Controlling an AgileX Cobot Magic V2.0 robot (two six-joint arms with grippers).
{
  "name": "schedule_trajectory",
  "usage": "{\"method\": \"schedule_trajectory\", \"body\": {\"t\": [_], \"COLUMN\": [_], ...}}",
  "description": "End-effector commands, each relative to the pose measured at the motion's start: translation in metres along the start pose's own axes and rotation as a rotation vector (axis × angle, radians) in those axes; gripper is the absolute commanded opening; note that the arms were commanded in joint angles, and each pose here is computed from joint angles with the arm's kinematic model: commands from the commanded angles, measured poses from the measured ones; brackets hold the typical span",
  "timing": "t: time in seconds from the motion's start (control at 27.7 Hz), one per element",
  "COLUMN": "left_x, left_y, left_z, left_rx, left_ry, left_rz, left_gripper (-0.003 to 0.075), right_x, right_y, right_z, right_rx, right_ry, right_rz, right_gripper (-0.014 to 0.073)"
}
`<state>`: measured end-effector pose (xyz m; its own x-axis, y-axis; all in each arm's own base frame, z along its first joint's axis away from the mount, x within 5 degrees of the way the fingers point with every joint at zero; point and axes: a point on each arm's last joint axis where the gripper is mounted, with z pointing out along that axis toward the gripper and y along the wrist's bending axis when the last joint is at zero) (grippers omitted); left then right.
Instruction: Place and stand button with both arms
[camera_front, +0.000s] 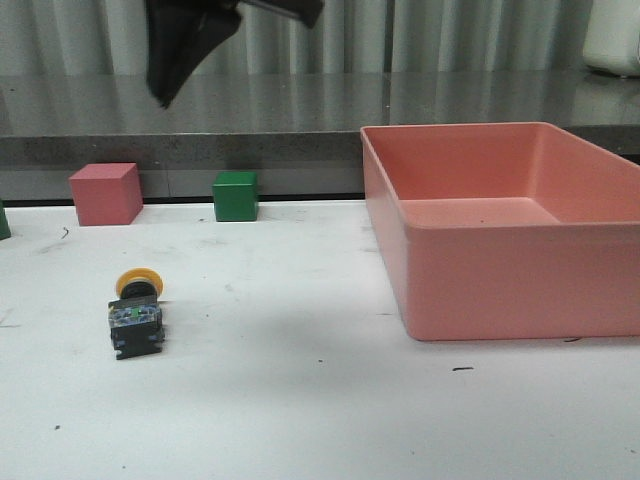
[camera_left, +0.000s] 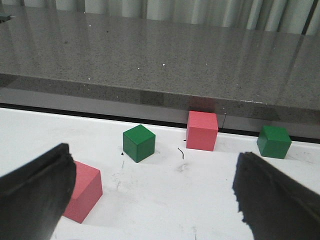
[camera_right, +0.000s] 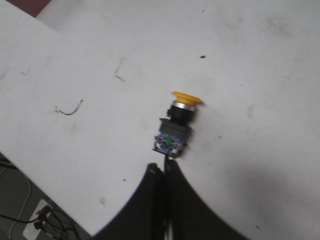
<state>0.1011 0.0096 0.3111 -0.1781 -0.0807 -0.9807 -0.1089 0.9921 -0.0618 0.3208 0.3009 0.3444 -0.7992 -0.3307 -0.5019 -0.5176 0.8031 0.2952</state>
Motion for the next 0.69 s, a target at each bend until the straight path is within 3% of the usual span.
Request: {"method": "schedule_trajectory", "body": {"t": [0.0, 0.18, 0.43, 0.65], "left_x": [-0.018, -0.018, -0.018, -0.018], "left_y": [-0.002, -0.002, -0.002, -0.002], "left_z": [-0.002, -0.002, -0.002, -0.002], "left_rx": [0.014, 0.014, 0.014, 0.014], "left_ry": [-0.095, -0.095, -0.095, -0.095], "left_rz": [-0.016, -0.016, -0.016, -0.016], "left_gripper": [0.0618, 0.0618, 0.0618, 0.0618], "right_x": [-0.004, 0.023, 0.092, 0.145], "right_y": [-0.014, -0.061, -0.12, -0.147], "right_z": [-0.066, -0.103, -0.139, -0.163], "right_rx": [0.002, 0.083, 0.232, 0.352], "right_ry": [-0.102, -0.11, -0.086, -0.192], "right_rz": [-0.037, 0.005, 0.092, 0.183], "right_gripper": [-0.0062, -0.0062, -0.0062, -0.0062]}}
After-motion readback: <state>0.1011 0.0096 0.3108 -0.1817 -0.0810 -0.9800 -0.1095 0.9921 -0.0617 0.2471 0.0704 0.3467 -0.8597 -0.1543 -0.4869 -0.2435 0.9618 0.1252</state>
